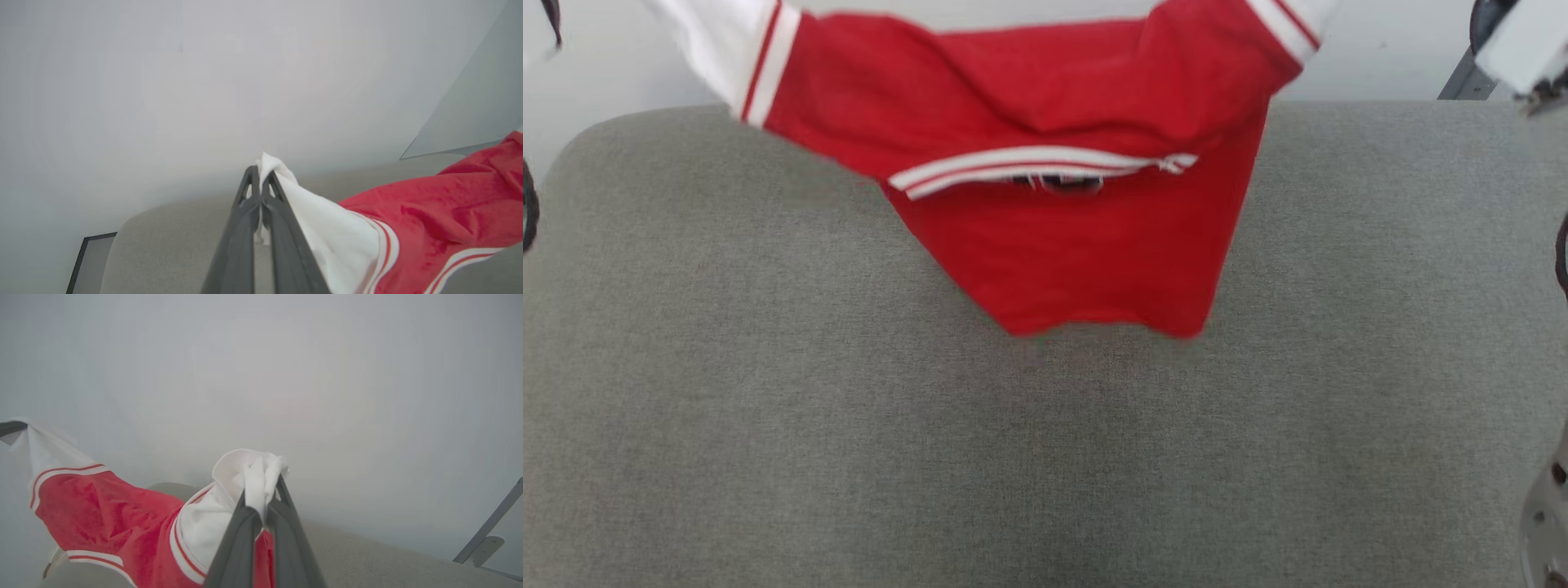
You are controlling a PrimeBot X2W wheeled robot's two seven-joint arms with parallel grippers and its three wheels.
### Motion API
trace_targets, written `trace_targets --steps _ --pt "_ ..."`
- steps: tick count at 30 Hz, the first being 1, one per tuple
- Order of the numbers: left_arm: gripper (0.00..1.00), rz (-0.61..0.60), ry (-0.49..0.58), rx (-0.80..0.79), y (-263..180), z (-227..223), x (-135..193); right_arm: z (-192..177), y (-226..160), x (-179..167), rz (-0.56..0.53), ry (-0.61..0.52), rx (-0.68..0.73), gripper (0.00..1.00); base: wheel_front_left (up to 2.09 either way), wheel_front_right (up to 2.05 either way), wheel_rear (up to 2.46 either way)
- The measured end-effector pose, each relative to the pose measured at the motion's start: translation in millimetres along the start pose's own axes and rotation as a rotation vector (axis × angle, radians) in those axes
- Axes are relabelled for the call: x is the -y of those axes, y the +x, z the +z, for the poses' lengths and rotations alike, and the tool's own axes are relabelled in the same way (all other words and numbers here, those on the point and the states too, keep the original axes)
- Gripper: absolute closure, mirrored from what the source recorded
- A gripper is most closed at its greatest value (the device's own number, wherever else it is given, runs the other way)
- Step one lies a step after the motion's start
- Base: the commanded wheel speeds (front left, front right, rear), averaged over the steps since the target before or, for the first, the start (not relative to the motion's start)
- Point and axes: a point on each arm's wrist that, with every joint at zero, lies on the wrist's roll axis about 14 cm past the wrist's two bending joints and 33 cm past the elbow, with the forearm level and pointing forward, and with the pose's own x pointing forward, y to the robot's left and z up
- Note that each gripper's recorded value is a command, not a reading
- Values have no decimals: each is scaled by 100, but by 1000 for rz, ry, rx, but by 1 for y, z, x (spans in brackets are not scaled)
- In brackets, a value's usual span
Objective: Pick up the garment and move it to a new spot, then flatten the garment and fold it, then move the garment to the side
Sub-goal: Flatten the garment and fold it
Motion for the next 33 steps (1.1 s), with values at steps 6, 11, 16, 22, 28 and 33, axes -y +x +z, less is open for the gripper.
trace_targets --steps 6,11,16,22,28,33 --pt "100 -13 41 91 13 21 7 12 17 8 -40 -17 80 100 0 0 0" --pt "100 2 69 162 29 30 3 15 36 18 -80 -45 141 100 0 0 0" --pt "100 17 83 290 60 50 0 24 69 41 -163 -130 260 100 0 0 0" --pt "100 55 152 558 82 94 -7 49 97 58 -218 -297 494 100 0 0 0" --pt "100 29 169 635 103 81 -2 24 123 65 -223 -400 506 100 0 0 0" --pt "100 36 126 502 125 17 -16 -32 143 71 -204 -382 362 100 0 0 0"
